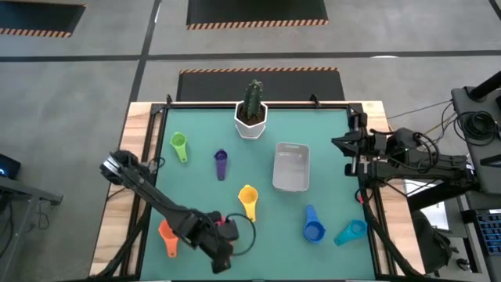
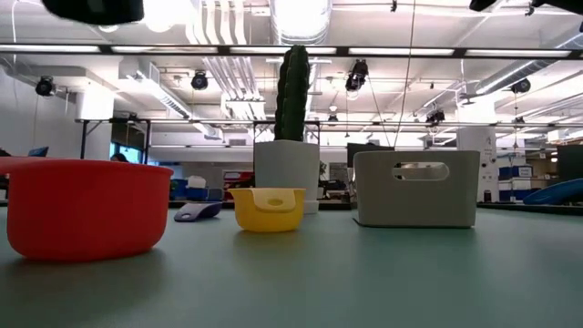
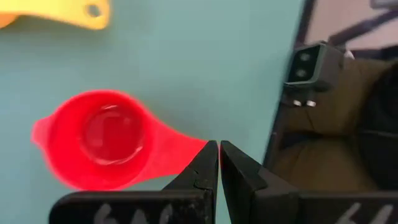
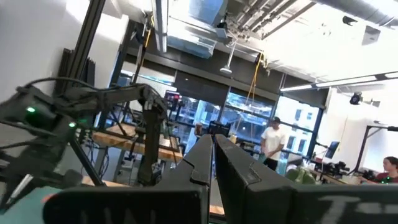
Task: Nest measuring cups in basket
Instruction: Stack the red measuring cup on the top of the orange measuring cup
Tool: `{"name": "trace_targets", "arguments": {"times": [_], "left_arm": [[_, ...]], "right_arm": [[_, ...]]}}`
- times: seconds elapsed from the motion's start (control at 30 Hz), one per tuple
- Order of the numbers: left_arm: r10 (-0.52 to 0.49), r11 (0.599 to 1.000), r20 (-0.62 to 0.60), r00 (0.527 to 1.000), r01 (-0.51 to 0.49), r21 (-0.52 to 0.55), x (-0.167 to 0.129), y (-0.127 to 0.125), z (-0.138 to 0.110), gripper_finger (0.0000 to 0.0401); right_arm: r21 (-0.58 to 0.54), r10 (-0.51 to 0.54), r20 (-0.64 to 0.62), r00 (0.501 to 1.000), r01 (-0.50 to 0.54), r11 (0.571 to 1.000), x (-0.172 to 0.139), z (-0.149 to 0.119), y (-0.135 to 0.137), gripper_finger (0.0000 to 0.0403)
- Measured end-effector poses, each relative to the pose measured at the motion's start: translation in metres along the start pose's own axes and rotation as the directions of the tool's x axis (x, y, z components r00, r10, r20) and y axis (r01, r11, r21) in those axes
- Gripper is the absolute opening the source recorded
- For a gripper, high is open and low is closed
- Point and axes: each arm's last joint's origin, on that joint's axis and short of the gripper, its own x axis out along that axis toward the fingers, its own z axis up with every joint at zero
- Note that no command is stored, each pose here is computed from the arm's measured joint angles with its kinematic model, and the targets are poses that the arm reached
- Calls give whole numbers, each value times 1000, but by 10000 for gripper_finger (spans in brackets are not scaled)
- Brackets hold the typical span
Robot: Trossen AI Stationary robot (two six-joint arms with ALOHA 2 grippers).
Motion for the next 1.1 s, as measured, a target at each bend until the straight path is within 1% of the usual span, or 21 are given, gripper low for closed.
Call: {"name": "trace_targets", "arguments": {"times": [0.1,0.23,0.3,0.43,0.5,0.6,0.77,1.0,1.1], "left_arm": [[43,999,-31,999,-42,28,5,-11,3,8],[152,988,-91,984,-150,35,13,-19,8,41],[219,975,-101,970,-215,50,17,-23,10,64],[341,938,-122,932,-328,116,23,-31,12,104],[374,923,-120,920,-357,143,23,-35,14,118],[390,912,-99,915,-370,176,23,-42,18,127],[397,904,-98,913,-371,213,32,-45,20,126],[420,896,-60,906,-403,189,38,-43,19,125],[421,896,-54,906,-405,181,39,-43,19,138]], "right_arm": [[1,-2,6,1000,2,1000,0,2,-1,9],[0,-2,9,1000,2,1000,0,4,-1,9],[0,-2,9,1000,2,1000,0,4,-1,9],[0,-2,9,1000,2,1000,0,4,-1,9],[0,-2,9,1000,2,1000,0,4,-1,9],[0,-2,9,1000,2,1000,0,4,-1,9],[15,-2,9,1000,2,1000,1,3,-1,9],[28,-1,7,1000,1,1000,1,3,-1,9],[28,-1,5,1000,1,1000,1,3,-1,9]]}}
